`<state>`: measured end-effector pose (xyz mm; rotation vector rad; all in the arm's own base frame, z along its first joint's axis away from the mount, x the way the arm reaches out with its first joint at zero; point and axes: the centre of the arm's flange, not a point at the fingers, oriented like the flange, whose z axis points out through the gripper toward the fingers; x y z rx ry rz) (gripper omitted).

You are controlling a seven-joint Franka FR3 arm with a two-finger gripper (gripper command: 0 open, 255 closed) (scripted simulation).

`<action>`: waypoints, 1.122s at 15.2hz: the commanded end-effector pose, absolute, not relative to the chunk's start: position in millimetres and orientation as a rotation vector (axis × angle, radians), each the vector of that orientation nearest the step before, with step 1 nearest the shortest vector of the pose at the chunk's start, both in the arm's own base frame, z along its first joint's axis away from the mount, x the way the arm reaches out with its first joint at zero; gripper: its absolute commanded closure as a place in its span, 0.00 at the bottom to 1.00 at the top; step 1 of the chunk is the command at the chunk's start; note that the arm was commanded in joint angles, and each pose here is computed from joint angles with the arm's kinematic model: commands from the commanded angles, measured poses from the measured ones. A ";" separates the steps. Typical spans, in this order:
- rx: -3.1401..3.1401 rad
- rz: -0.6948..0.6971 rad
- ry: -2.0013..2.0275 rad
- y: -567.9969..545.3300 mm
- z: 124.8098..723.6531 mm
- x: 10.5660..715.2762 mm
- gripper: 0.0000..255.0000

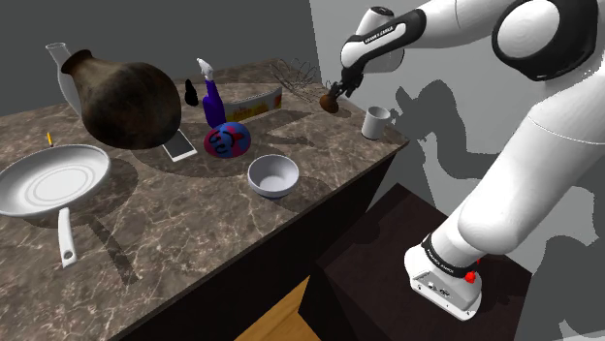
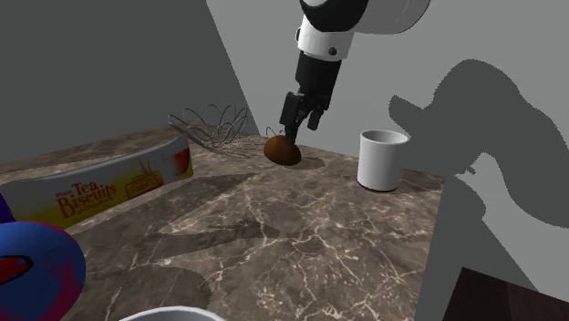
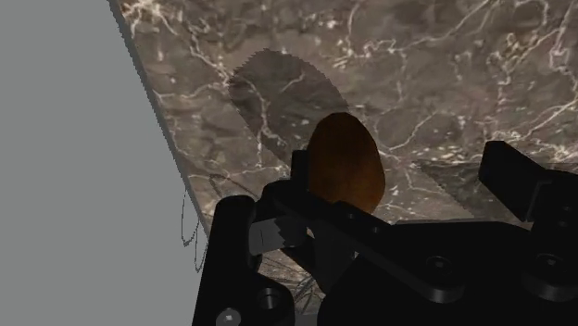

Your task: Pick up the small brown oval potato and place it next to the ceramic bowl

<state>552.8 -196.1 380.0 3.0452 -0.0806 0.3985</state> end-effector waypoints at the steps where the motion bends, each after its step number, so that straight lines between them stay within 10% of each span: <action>1: 3.037 0.423 -0.076 -205.9 366.0 569.0 0.00; 17: 3.030 0.444 -0.071 -220.0 316.2 598.4 0.00</action>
